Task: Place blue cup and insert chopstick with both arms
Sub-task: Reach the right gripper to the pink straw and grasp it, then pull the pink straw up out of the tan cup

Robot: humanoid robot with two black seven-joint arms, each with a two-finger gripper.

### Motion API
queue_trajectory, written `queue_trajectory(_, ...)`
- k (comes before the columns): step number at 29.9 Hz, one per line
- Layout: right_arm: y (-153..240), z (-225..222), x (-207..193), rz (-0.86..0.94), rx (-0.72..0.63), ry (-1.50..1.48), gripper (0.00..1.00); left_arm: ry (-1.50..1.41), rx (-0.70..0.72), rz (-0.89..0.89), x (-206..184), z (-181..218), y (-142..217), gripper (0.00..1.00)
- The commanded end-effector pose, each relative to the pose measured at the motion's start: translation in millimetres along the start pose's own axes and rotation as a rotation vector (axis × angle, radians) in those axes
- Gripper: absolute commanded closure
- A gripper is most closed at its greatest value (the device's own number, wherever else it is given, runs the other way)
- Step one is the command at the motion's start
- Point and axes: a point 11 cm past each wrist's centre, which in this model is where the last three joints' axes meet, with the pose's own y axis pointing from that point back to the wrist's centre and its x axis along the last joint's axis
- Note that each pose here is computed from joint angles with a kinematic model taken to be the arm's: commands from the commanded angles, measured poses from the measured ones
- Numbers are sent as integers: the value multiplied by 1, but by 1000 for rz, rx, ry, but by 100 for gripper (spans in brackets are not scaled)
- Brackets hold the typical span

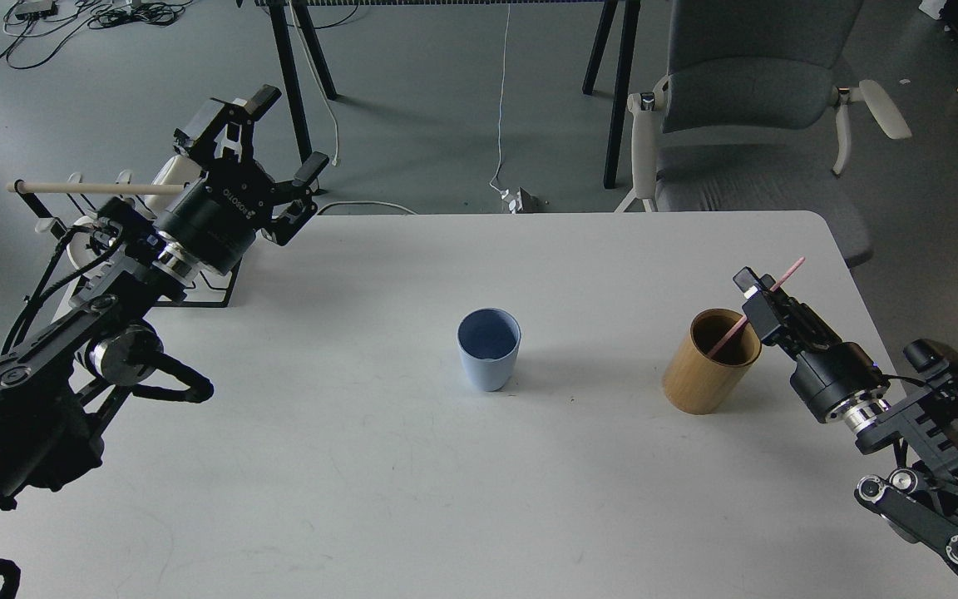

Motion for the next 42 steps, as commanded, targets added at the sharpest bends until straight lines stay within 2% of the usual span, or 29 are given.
queue_trajectory(1, 1, 2, 0, -3, -5, 4, 62, 0, 1, 1, 0, 0, 0, 5)
queue_trajectory(9, 2, 4, -1, -5, -11, 6, 77, -2, 10, 9, 3, -3, 5, 5)
queue_trajectory(23, 1, 4, 1, -3, -9, 9, 98, -3, 12, 13, 4, -3, 6, 5)
queue_trajectory(32, 1, 2, 15, 10, 5, 28, 100, 5, 16, 19, 4, -6, 9, 5)
queue_trajectory(38, 6, -11, 65, 58, 66, 75, 100, 6, 17, 24, 6, -7, 11, 5)
queue_trajectory(42, 6, -37, 99, 116, 141, 82, 100, 4, 25, 34, 8, -9, 14, 5)
